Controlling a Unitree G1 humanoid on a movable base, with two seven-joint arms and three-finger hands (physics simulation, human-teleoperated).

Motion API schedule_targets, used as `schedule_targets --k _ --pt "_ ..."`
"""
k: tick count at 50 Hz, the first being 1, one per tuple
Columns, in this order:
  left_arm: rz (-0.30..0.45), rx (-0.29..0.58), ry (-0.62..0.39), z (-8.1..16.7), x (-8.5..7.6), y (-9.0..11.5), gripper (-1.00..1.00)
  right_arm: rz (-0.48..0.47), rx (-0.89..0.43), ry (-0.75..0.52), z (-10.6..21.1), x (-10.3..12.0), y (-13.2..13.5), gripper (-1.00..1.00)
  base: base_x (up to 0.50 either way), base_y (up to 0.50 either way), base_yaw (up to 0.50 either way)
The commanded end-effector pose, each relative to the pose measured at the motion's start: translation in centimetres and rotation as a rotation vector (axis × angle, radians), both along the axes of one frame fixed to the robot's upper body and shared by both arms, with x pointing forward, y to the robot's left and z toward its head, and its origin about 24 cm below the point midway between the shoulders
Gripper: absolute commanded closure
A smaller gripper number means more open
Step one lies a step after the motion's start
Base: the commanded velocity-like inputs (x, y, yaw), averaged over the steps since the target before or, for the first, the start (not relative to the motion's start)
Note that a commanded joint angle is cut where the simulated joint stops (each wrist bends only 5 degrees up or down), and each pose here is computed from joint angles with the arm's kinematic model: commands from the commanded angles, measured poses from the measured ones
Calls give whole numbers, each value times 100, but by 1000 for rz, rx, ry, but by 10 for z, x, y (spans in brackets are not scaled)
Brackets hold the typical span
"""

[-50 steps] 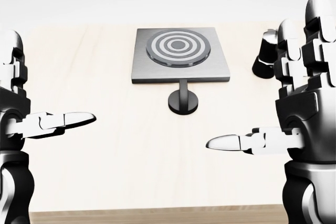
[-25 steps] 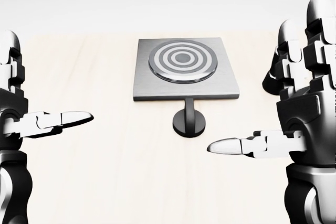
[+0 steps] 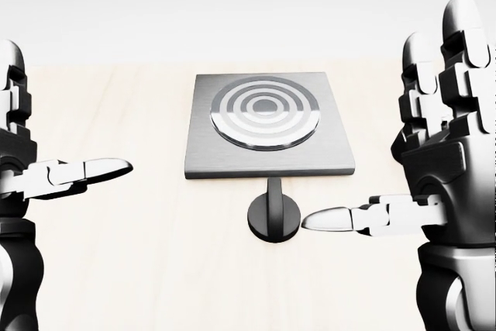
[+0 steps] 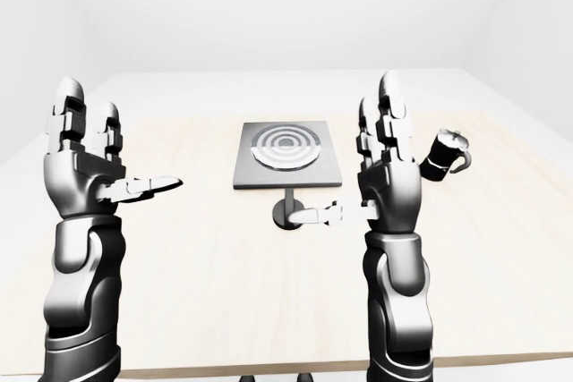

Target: Turn off the stove.

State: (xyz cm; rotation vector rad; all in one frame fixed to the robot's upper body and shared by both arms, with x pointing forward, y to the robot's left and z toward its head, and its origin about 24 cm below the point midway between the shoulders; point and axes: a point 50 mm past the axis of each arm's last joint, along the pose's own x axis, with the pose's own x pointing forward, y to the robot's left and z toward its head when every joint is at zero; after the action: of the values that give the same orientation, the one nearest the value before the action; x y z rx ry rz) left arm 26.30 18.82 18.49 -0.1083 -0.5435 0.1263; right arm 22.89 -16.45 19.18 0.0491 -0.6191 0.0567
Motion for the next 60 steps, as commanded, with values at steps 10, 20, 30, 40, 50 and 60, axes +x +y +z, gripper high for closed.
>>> schedule_targets --k 10,20,30,40,50,60 --pt "3 -2 7 -1 1 2 -96 -43 -37 82 -16 11 3 -100 7 -1 0" --pt "2 0 11 -2 2 1 -96 -37 -62 140 -29 12 6 -100 0 0 0" --pt "1 4 11 -2 2 0 -97 -27 -58 259 -56 9 9 -100 0 0 0" --pt "3 5 11 -2 1 0 -96 -34 -52 353 -78 7 7 -100 0 0 0" --pt "3 8 16 -3 1 0 -96 -24 -47 421 -93 9 9 -100 0 0 0" --pt "4 6 18 -4 1 0 -96 -8 -48 445 -99 11 13 -100 0 0 0"
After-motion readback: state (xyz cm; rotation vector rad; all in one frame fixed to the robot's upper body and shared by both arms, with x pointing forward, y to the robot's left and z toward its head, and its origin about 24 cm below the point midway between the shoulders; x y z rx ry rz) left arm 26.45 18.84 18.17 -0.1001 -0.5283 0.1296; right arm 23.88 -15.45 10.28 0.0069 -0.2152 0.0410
